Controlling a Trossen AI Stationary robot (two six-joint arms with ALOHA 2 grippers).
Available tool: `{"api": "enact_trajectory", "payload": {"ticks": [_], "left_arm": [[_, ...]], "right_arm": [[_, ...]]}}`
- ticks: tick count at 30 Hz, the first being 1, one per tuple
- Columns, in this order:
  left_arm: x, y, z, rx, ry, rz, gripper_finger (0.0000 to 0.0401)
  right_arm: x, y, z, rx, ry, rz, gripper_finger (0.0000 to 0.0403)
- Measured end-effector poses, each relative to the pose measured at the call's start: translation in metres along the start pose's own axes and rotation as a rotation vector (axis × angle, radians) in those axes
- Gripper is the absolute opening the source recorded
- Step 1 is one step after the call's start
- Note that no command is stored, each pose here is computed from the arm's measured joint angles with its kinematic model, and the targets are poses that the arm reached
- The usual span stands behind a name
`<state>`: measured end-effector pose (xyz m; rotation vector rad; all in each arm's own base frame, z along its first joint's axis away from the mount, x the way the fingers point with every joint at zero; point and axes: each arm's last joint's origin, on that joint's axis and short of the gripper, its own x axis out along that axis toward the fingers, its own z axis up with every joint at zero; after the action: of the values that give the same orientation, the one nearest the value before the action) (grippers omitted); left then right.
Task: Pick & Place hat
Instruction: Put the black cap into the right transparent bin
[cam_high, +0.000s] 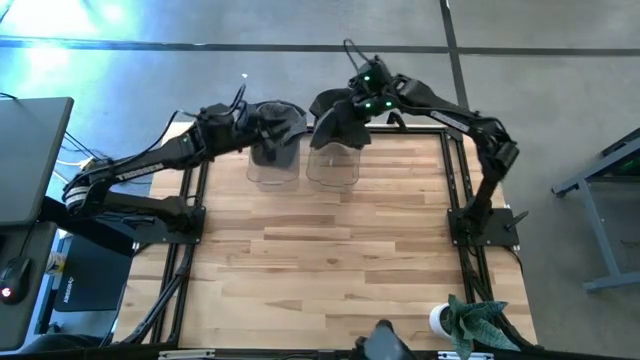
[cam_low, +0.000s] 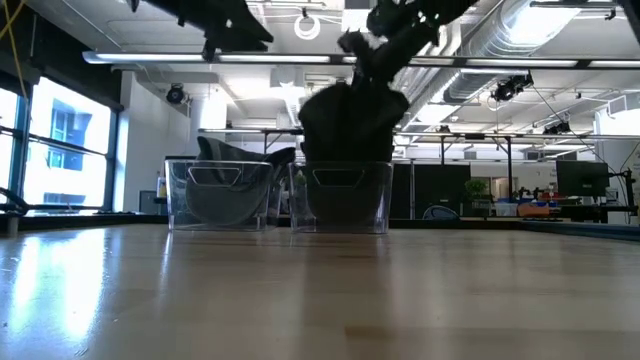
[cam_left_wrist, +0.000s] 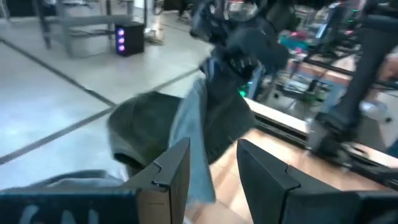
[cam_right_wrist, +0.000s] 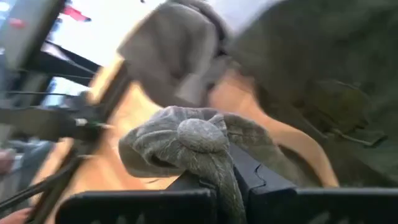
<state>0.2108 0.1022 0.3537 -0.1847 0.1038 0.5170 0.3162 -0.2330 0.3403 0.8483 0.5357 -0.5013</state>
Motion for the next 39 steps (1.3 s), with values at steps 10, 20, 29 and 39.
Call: {"api": "enact_trajectory", "payload": {"ticks": [10,20,29,39], "left_arm": [[0.025,0.024,-0.005,-0.023,0.084,-0.043,0.0127],[0.095,0.033,-0.025,-0.050,0.235,-0.052,0.0127],[0.153,0.038,-0.026,-0.029,0.263,0.008,0.0127],[0.177,0.049,-0.036,-0.028,0.326,0.195,0.0127]], "right_arm": [[0.039,-0.044,0.009,0.061,0.013,-0.093,0.0000],[0.047,-0.084,0.025,-0.008,-0.039,-0.168,0.0029],[0.046,-0.080,0.036,-0.110,-0.173,-0.213,0.0134],[0.016,-0.080,0.037,-0.088,-0.118,-0.153,0.0180]]}}
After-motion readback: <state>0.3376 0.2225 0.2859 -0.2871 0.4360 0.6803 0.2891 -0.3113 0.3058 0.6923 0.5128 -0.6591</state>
